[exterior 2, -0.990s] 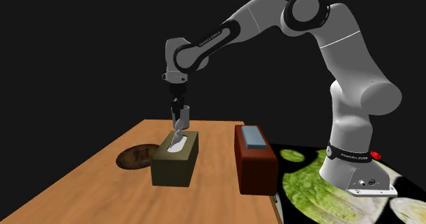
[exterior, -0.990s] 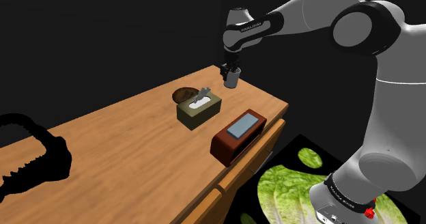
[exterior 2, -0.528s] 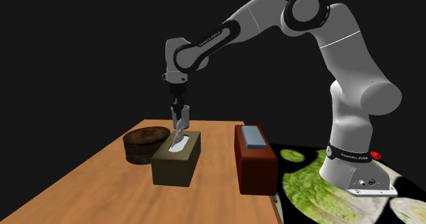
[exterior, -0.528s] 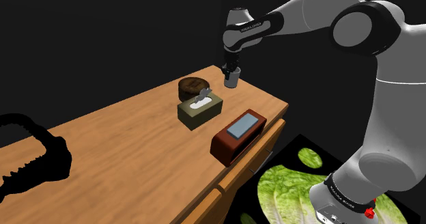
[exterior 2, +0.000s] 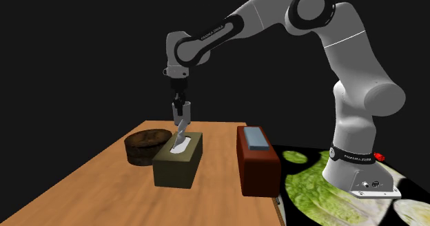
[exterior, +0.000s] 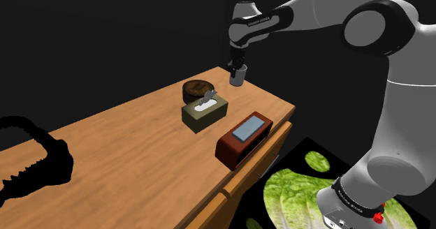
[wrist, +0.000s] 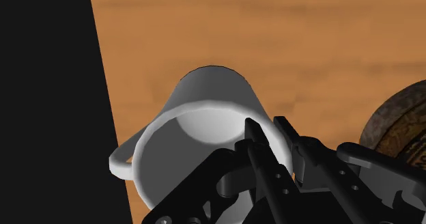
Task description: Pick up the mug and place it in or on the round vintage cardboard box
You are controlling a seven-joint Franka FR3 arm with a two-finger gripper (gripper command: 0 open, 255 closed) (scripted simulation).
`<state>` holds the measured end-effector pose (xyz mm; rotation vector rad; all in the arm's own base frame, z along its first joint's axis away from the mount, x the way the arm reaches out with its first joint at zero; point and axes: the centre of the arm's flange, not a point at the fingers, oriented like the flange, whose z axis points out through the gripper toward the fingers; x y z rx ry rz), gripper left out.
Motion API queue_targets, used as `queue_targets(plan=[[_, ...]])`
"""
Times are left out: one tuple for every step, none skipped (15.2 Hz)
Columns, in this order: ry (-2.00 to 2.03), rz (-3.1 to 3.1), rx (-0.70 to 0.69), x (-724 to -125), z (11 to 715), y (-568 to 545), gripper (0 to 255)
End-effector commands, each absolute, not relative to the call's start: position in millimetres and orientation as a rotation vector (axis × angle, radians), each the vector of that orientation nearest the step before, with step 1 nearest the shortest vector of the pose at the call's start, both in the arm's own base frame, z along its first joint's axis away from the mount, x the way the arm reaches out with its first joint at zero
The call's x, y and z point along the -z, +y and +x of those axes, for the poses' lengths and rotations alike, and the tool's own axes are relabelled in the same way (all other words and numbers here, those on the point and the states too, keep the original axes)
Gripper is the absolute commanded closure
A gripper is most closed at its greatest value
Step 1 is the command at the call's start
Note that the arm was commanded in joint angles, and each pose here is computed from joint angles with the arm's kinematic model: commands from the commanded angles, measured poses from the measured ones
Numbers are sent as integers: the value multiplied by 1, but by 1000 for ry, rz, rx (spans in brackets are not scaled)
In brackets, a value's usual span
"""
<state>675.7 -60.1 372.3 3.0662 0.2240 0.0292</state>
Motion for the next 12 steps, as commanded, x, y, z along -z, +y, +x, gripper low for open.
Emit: queue_targets(plan=[[224, 3066, -29, -384, 674, -60, 255], [224, 3066, -29, -390, 674, -60, 255], [224, 3066, -29, -395, 674, -60, 255], [224, 3066, -29, -400, 674, -60, 255], [224, 3066, -29, -406, 674, -60, 255], [224, 3066, -29, -411, 674, -60, 255], [224, 3066, -29, -416, 674, -60, 255], [224, 3066, -29, -421, 674, -60, 255], [224, 3066, -29, -427, 674, -60, 255], [224, 3066, -29, -432, 674, -60, 255], [224, 3066, -29, -437, 674, -60, 255], [224, 3066, -29, -443, 674, -60, 255]])
